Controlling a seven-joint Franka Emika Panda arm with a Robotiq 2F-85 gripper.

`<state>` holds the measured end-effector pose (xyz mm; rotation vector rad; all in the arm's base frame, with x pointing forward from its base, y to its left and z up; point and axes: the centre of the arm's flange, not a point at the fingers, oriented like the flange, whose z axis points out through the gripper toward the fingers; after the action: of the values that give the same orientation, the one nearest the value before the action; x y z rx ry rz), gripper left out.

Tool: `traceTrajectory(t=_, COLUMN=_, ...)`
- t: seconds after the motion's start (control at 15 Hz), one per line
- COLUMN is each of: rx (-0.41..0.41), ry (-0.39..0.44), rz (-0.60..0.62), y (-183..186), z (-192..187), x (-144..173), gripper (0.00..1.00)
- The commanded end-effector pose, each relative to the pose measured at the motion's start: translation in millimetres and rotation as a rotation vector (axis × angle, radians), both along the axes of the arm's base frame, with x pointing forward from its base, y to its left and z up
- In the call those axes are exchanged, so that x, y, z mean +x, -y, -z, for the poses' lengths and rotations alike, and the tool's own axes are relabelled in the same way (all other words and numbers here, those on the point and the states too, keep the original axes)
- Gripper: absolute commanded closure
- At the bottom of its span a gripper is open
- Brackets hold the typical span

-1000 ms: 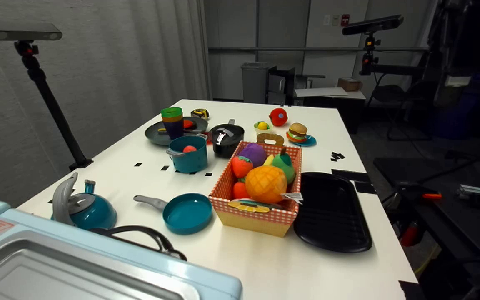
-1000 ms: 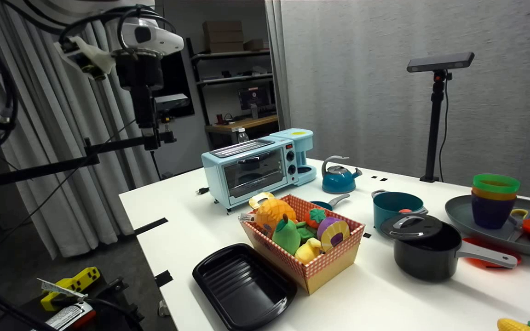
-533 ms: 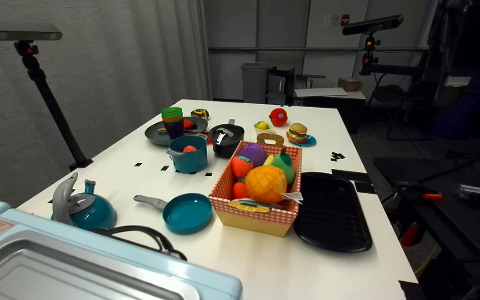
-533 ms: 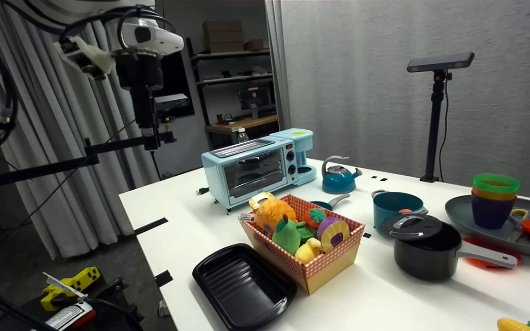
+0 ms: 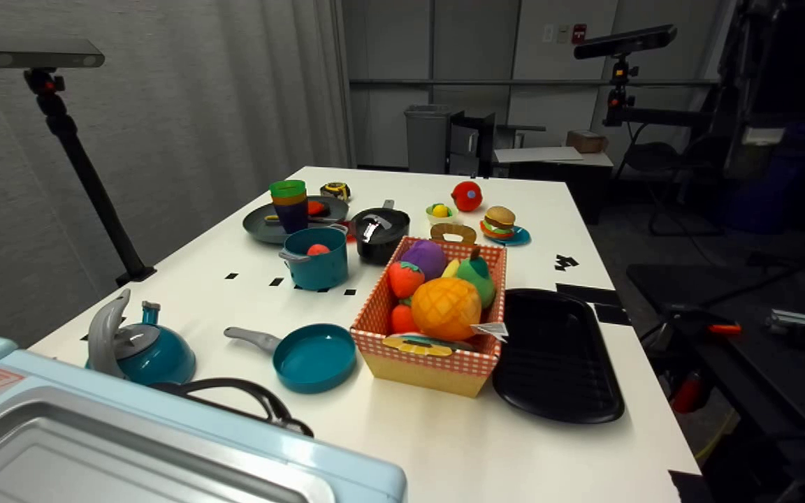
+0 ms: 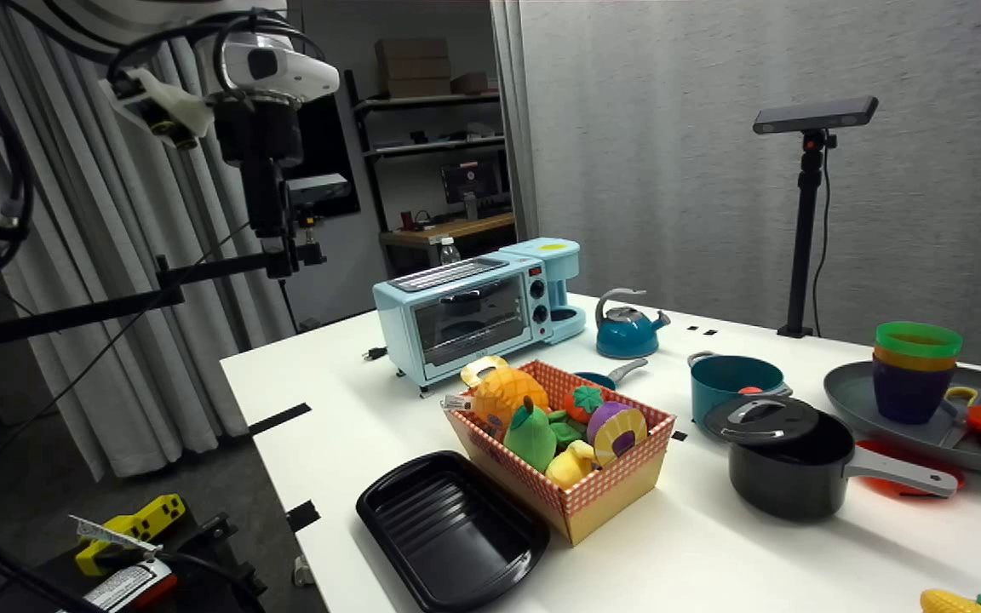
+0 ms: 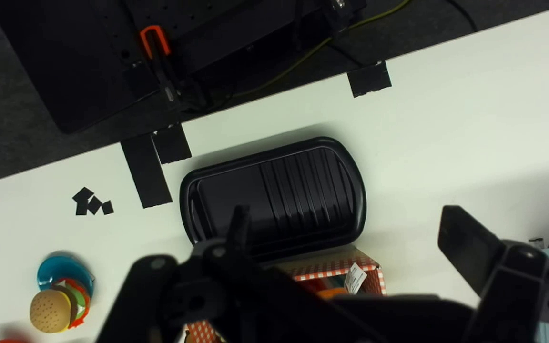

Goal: Move the lid from the black pot to the blue one

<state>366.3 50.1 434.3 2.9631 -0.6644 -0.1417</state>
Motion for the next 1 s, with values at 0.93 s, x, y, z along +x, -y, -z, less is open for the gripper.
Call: traceTrajectory(t=0.93, rx=-0.108, ry=0.114, rz=0.268, y=55.2, z=56.0, x=82.4, gripper=0.00)
